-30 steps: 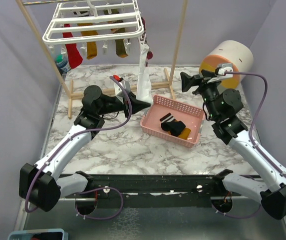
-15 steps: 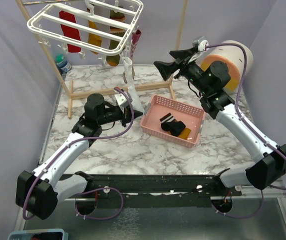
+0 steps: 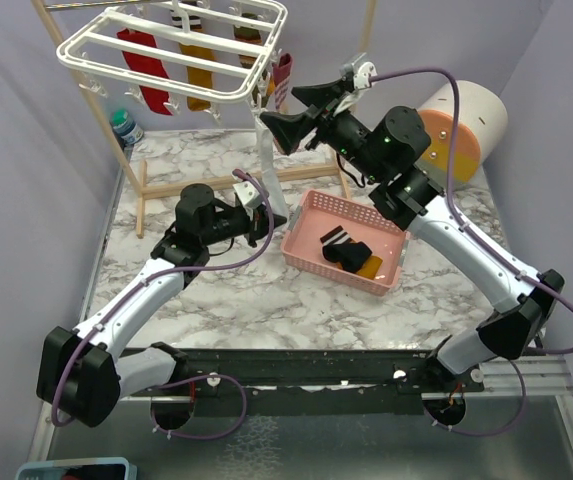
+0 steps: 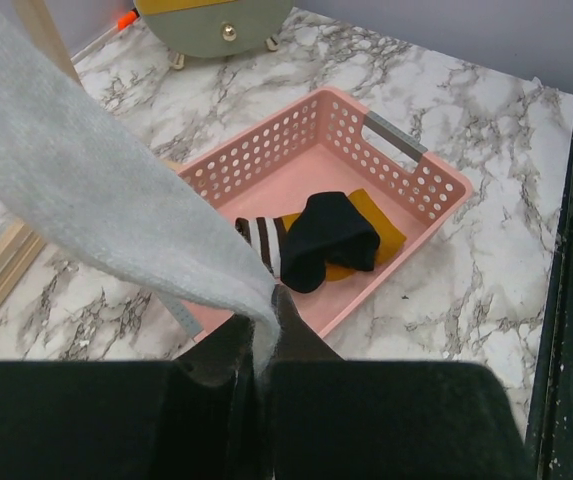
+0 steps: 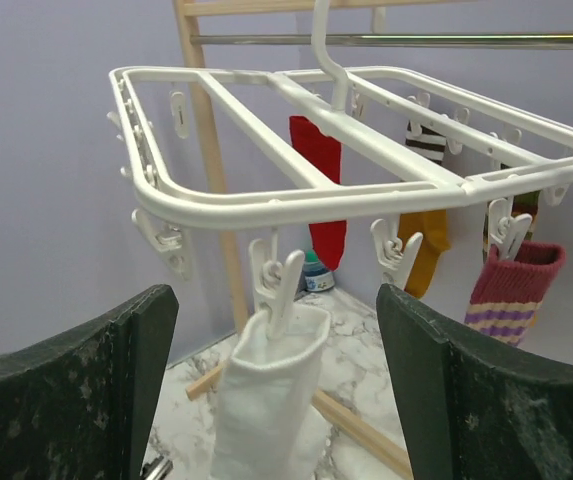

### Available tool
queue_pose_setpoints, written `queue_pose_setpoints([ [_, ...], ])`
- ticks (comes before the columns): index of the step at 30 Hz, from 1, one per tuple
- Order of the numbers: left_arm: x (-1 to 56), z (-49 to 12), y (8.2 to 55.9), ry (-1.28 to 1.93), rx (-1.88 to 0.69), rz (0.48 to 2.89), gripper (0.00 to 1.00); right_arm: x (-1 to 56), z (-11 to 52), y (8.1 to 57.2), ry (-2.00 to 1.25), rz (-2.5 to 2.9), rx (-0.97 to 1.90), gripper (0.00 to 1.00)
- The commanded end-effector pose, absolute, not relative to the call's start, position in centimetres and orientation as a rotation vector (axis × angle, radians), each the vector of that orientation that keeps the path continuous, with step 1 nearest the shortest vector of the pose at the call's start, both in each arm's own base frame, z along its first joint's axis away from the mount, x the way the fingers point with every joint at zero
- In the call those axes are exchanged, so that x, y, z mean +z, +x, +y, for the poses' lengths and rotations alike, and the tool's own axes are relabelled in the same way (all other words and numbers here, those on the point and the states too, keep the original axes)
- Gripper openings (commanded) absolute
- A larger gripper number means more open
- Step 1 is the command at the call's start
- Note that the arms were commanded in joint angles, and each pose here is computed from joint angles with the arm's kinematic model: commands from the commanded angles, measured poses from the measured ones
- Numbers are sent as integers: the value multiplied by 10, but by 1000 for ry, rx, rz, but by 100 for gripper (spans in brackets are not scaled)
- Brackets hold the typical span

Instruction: Remove the socks clipped to the hanger

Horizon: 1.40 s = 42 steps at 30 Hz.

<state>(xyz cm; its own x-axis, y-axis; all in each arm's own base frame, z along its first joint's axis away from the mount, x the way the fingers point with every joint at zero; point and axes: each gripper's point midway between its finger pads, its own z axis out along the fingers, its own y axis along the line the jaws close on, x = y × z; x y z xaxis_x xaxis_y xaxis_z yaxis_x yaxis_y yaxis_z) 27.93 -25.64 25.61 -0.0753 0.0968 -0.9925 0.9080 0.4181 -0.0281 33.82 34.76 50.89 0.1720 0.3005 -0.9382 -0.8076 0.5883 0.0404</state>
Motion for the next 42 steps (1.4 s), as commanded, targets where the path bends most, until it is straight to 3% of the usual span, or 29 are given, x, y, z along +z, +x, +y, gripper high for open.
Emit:
queue_pose_setpoints([
  [1,270,-258,288,912,-847,1467,0,498,359,359,-481,1238,693,85],
  [20,269,-256,286,920,-836,1473,0,485,386,392,-396,1337,569,74],
  [34,268,-254,285,919,-828,1481,0,489,396,393,-421,1318,598,32],
  [37,268,-253,285,918,-825,1483,0,489,397,393,-425,1319,600,20],
  [39,267,-253,286,916,-821,1487,0,489,397,393,-427,1320,600,6],
  [42,267,-251,287,917,-802,1499,0,488,397,392,-429,1322,601,4],
])
